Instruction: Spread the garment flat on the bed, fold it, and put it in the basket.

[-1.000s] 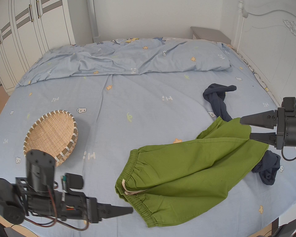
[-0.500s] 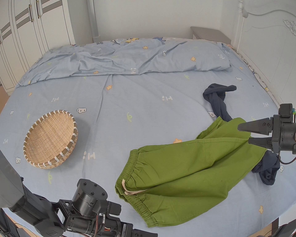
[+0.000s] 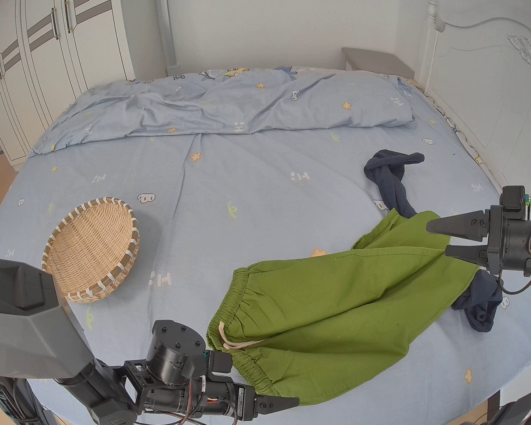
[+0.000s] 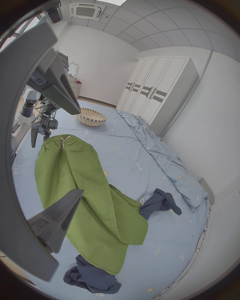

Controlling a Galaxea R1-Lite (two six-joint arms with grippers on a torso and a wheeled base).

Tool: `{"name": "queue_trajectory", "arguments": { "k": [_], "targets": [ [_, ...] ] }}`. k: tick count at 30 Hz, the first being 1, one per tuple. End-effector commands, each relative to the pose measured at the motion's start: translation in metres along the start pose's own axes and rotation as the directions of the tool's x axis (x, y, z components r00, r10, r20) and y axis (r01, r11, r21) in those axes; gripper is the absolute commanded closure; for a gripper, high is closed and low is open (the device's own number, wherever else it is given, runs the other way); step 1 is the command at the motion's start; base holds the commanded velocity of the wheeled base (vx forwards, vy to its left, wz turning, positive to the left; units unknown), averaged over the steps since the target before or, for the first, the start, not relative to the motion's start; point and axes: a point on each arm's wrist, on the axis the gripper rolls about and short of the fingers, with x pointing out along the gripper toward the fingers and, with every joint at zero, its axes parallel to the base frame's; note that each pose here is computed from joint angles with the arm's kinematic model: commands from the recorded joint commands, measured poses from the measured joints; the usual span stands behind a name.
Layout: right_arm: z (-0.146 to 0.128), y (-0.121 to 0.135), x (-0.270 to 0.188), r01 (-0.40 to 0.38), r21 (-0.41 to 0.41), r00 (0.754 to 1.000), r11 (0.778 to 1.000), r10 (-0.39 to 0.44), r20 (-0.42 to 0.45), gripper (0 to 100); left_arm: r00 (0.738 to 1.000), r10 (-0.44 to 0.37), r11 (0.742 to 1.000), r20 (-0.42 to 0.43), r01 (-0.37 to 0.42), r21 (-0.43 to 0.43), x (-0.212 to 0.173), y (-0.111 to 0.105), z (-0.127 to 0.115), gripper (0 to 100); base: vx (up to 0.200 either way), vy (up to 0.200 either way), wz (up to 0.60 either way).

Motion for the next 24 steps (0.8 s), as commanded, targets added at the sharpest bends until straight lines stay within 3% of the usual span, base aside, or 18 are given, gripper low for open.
{"name": "queue_trajectory", "arguments": {
  "k": [1,5,6,11,19,20,24],
  "targets": [
    [0.0,0.0,0.0,0.0,-0.001,1.0,1.0,0.0,0.0,0,1.0,0.024,1.0,0.001,-0.024,-0.006,0.006,0.006,-0.002,0,0.0,0.0,0.0],
    [-0.001,0.0,0.001,0.0,0.0,1.0,1.0,0.0,-0.004,0,0.999,0.035,0.999,0.025,-0.035,-0.001,0.007,0.006,0.0,0,0.0,0.0,0.0],
    [-0.002,-0.001,0.002,0.002,0.001,1.0,1.0,-0.002,-0.009,0,0.997,0.041,0.999,0.064,-0.042,0.009,0.008,0.005,0.003,0,0.0,0.0,0.0],
    [-0.003,-0.001,0.003,0.001,0.001,1.0,1.0,-0.001,-0.016,0,0.993,0.009,0.999,0.12,-0.014,0.038,0.01,0.004,0.006,0,0.0,0.0,0.0],
    [-0.002,-0.002,0.003,0.005,0.003,1.0,1.0,-0.005,-0.013,0,0.988,-0.026,0.998,0.151,0.017,0.064,0.013,0.008,-0.001,0,0.0,0.0,0.0],
    [-0.002,-0.002,0.003,0.005,0.003,1.0,1.0,-0.005,-0.013,0,0.988,-0.026,0.998,0.151,0.017,0.064,0.013,0.008,-0.002,100,0.0,0.0,0.0],
    [-0.002,-0.002,0.003,0.006,0.004,1.0,1.0,-0.006,-0.013,0,0.99,-0.018,0.998,0.141,0.01,0.058,0.008,0.009,-0.006,100,0.0,0.0,0.0]
  ]
}}
